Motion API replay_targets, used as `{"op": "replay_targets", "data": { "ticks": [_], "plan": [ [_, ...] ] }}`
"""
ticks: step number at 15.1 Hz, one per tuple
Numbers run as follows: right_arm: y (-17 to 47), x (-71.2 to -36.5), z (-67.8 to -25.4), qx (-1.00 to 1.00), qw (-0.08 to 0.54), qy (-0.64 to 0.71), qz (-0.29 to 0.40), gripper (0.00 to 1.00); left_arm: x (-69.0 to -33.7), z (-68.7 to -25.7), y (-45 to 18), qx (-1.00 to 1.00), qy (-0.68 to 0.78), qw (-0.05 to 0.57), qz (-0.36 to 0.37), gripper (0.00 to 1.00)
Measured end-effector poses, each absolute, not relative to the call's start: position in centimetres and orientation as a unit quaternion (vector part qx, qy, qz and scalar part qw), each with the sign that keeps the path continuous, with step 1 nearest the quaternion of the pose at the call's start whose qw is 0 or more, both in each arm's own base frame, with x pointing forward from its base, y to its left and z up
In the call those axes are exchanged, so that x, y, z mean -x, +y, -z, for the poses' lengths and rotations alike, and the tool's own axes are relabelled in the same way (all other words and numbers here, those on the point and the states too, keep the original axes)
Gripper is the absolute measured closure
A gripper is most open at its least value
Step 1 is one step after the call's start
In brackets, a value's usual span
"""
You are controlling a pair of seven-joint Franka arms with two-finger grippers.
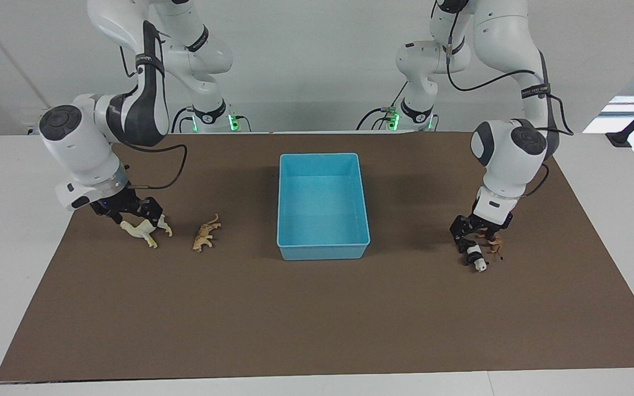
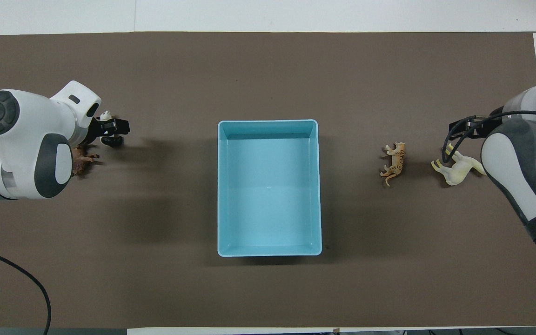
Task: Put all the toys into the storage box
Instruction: 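Grasp the panda with the left gripper while the right gripper grasps the horse, then carry the panda into the box with the left gripper and release it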
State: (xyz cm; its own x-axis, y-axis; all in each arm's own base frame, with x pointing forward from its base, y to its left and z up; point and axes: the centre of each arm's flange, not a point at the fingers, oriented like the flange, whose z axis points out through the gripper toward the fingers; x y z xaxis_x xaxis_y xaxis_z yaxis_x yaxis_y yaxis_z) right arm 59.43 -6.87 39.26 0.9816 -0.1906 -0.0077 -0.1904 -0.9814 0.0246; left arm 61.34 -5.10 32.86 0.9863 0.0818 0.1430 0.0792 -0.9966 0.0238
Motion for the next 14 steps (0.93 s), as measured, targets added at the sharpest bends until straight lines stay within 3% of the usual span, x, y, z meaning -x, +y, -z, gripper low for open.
{"op": "replay_targets", "data": {
  "ticks": [3, 10, 12, 13, 14],
  "plan": [
    [-8.3, -58.9, -37.4, -0.984, 0.013, -0.179, 0.015, 0.00, -61.8, -30.4, -4.7, -0.997, 0.044, 0.010, -0.065, 0.00],
    [-9.6, -56.6, -33.3, -0.969, 0.014, -0.244, 0.029, 0.00, -62.0, -30.7, -5.0, -0.997, 0.042, 0.011, -0.068, 0.00],
    [-9.8, -56.0, -32.3, -0.968, 0.014, -0.247, 0.032, 0.00, -61.9, -30.6, -5.0, -0.997, 0.042, 0.011, -0.066, 0.04],
    [-10.1, -55.6, -31.9, -0.968, 0.015, -0.249, 0.036, 0.00, -61.9, -30.5, -5.0, -0.997, 0.042, 0.010, -0.064, 0.13],
    [-10.4, -55.4, -31.5, -0.967, 0.014, -0.252, 0.036, 0.00, -61.8, -30.4, -4.9, -0.997, 0.042, 0.009, -0.058, 0.29]
  ]
}}
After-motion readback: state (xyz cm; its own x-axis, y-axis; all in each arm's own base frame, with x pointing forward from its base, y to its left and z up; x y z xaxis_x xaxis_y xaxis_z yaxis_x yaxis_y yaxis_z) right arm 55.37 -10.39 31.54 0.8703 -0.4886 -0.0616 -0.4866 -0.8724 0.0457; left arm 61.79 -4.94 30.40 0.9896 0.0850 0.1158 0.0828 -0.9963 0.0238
